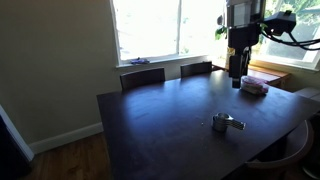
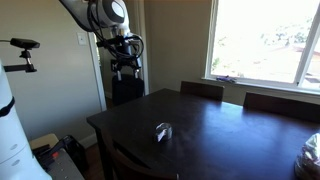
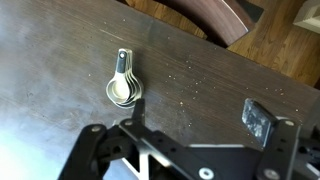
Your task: Unstack the silver pots.
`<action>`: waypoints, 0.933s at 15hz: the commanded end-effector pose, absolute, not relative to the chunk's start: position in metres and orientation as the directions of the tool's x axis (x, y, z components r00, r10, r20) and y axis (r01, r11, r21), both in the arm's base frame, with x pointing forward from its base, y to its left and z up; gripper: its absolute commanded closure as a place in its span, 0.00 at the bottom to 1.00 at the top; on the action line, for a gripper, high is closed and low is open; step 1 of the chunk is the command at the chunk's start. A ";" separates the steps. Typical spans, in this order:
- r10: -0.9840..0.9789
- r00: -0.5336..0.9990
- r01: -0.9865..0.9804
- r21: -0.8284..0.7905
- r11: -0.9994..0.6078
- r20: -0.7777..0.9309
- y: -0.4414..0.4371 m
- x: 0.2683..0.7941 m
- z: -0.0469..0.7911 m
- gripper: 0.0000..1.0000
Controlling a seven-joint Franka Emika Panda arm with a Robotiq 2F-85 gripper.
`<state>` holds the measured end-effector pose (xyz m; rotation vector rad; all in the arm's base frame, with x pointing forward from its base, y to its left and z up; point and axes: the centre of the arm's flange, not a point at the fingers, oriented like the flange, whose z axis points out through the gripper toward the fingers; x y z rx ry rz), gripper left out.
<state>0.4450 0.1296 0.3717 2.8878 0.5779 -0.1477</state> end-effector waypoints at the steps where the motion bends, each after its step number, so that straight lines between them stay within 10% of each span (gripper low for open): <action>1: 0.360 0.922 0.380 0.157 -0.912 -0.144 0.099 0.445 0.371 0.00; 14: 0.337 0.939 0.343 0.113 -0.933 -0.067 -0.008 0.499 0.323 0.00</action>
